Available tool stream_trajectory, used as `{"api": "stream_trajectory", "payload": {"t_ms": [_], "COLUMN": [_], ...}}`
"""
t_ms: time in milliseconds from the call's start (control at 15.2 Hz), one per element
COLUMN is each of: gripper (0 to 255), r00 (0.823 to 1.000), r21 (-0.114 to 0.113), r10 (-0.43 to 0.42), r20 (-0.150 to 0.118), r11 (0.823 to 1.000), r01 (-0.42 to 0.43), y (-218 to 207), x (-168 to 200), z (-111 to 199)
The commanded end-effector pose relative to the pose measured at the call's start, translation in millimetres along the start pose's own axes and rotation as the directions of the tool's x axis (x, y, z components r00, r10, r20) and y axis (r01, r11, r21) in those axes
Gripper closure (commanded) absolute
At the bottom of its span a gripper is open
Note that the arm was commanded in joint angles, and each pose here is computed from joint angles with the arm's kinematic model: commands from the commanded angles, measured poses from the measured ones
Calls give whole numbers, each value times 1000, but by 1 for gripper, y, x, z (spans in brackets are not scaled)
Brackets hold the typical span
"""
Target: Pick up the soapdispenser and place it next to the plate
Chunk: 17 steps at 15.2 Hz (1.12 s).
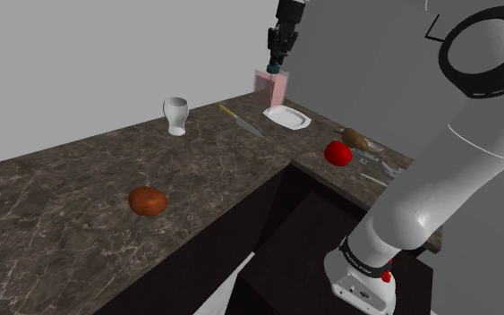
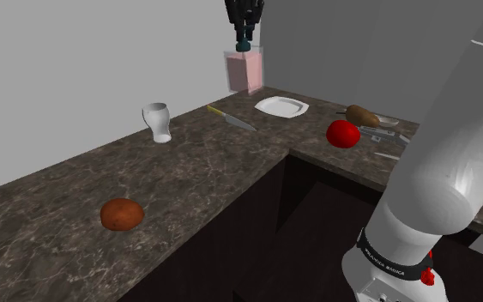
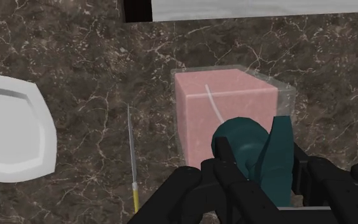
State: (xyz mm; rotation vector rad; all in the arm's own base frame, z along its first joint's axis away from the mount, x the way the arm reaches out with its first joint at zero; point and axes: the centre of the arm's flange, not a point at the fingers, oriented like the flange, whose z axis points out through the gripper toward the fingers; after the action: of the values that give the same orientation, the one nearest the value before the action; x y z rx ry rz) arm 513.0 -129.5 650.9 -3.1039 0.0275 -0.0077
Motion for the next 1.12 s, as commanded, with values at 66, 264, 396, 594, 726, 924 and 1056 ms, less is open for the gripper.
{"api": "stream_trajectory", "payload": {"t_ms": [66, 264, 396, 594, 726, 924, 1056], "gripper": [255, 255, 255, 255, 255, 255, 255], "r00": [1000, 1000, 1000, 1000, 1000, 1000, 1000], "r21": [0, 0, 0, 0, 0, 0, 0], "r10": [-2, -2, -2, -2, -2, -2, -2], "r20": [0, 0, 0, 0, 0, 0, 0], "r11": [1000, 1000, 1000, 1000, 1000, 1000, 1000], "r01": [2, 2, 2, 2, 2, 2, 2], "y": [41, 79, 105, 143, 169, 207, 233], "x": [-11, -20, -26, -35, -42, -51, -57], "z": [-6, -7, -8, -10, -11, -13, -14]}}
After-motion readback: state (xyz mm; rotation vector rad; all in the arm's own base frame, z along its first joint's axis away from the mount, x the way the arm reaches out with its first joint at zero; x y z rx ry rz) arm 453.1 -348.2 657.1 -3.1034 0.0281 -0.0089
